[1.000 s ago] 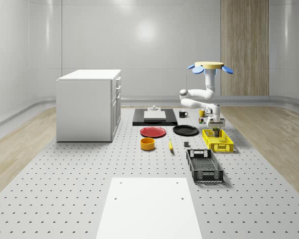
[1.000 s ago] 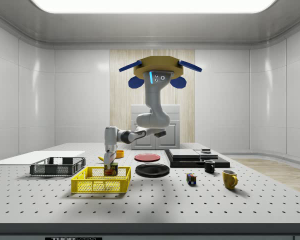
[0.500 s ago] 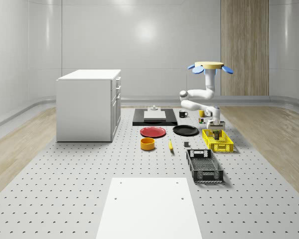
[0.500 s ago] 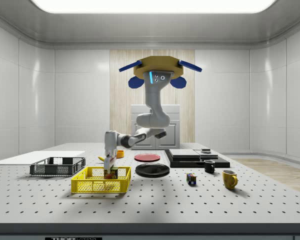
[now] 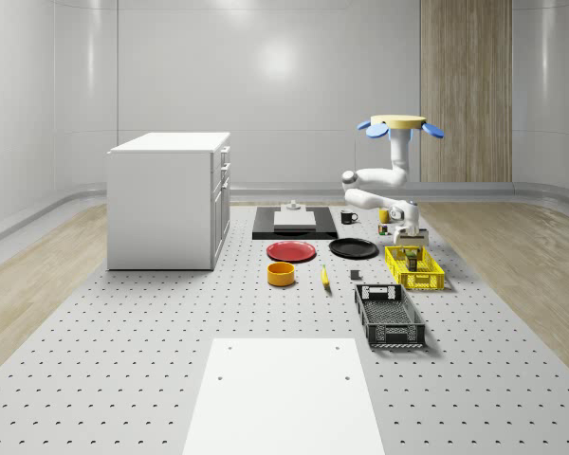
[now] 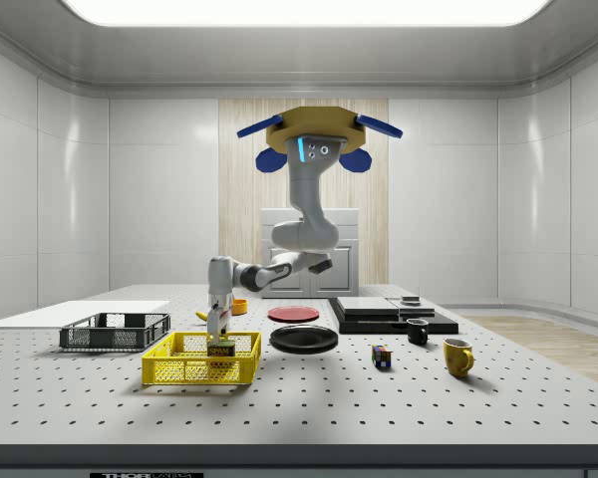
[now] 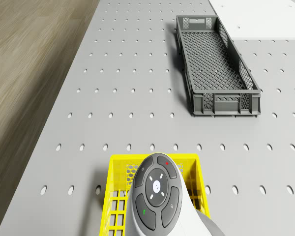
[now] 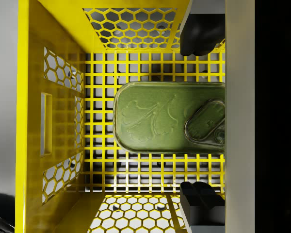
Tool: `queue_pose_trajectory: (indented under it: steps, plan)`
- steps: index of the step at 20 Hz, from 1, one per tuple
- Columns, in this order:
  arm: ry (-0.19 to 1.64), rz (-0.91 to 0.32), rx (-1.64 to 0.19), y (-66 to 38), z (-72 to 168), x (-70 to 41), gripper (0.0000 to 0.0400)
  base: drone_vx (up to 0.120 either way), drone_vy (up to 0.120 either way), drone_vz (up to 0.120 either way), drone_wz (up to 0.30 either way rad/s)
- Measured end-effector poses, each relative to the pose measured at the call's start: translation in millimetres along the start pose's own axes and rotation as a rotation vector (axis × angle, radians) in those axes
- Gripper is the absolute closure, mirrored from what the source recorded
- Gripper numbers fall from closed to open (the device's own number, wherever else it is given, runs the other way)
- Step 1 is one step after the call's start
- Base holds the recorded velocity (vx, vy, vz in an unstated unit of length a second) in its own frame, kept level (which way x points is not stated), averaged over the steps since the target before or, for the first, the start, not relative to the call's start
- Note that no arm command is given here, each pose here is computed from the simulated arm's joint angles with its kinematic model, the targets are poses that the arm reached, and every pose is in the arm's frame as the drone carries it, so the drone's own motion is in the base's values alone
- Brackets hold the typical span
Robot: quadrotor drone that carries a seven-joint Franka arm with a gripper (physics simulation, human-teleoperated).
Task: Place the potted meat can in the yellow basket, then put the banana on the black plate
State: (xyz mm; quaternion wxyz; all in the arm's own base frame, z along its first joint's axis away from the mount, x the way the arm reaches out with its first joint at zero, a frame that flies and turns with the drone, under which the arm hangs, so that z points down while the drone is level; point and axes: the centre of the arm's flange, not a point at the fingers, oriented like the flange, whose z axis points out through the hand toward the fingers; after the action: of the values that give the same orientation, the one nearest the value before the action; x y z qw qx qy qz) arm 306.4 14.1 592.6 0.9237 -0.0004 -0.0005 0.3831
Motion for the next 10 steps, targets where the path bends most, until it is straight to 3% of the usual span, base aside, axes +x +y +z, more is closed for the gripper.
queue_pose_trajectory:
  steps: [2, 5, 10]
  plan:
    - [0.0, 0.0, 0.0, 0.0, -2.5, 0.0, 0.0008, 0.0, 0.0, 0.12, 0.0]
    - [-0.001, 0.0, 0.0, 0.0, -4.6, 0.0, 0.0004, 0.107, -0.067, 0.107, 0.0]
    - [-0.001, 0.0, 0.001, 0.0, -6.2, 0.0, 0.0001, 0.12, -0.12, 0.0, 0.0]
